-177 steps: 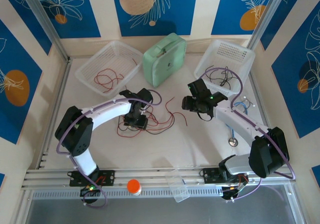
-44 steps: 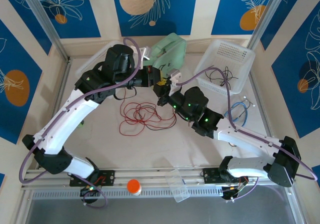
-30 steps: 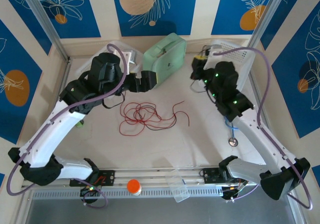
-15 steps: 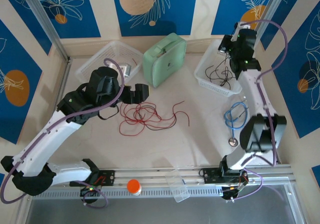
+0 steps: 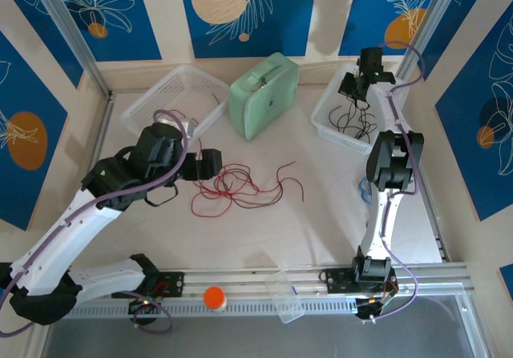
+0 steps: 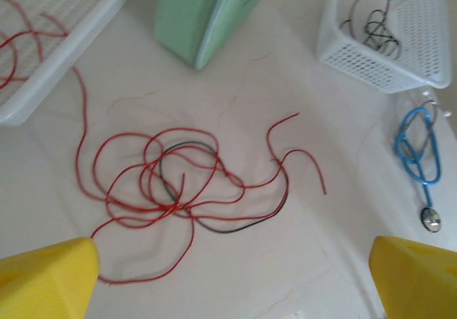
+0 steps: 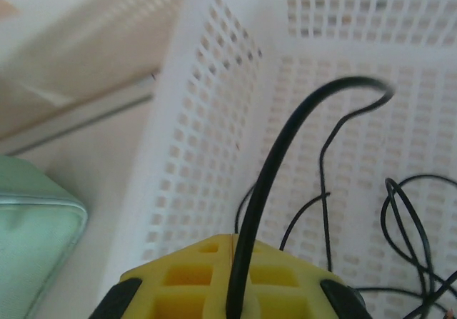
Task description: Untangle the cables
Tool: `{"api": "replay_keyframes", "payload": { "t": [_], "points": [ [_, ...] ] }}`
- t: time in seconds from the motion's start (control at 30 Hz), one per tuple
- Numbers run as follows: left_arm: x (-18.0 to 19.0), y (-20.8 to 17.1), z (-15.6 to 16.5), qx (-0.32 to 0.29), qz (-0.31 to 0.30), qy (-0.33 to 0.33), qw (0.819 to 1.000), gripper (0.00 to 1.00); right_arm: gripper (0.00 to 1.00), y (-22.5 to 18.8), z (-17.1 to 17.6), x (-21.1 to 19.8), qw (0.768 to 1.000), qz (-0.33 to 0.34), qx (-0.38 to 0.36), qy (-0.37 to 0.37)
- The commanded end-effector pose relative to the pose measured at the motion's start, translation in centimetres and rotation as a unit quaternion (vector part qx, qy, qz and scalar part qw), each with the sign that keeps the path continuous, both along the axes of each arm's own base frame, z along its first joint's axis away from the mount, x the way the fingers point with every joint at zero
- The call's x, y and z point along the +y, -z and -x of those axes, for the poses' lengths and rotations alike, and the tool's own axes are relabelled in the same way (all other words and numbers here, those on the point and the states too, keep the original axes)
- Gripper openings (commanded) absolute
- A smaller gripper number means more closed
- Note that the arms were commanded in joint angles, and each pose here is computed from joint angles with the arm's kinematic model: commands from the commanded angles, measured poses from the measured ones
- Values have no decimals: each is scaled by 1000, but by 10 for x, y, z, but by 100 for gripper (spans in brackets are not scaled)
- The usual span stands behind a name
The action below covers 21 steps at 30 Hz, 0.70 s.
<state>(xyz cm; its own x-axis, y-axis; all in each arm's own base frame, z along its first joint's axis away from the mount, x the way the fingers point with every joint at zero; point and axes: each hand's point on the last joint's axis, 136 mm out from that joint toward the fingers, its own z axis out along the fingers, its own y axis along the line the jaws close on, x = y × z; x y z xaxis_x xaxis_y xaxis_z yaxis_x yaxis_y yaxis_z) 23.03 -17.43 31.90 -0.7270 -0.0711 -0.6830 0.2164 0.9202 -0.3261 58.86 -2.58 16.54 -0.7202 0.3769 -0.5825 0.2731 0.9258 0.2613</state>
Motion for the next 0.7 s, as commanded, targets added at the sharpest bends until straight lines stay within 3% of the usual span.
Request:
{"api": "replay_keyframes", "payload": {
  "t": [0.0, 0.13, 0.23, 0.43, 0.67],
  "points": [
    [26, 29, 8, 56, -39, -44, 997, 94, 19, 7, 27, 2, 996, -31, 79, 11],
    [31, 67, 12, 124, -37, -59, 990, 89, 51, 4, 34, 0, 994, -33, 103, 13],
    [32, 97, 13, 171, -32, -66, 983, 84, 62, -6, 40, -1, 994, -33, 108, 13],
    [32, 162, 9, 246, -37, -78, 965, 79, 70, -52, 65, 3, 996, -22, 87, 0],
    [46, 230, -6, 292, -101, -95, 946, 64, 68, -111, 122, 39, 999, -29, 11, -40]
  ]
}}
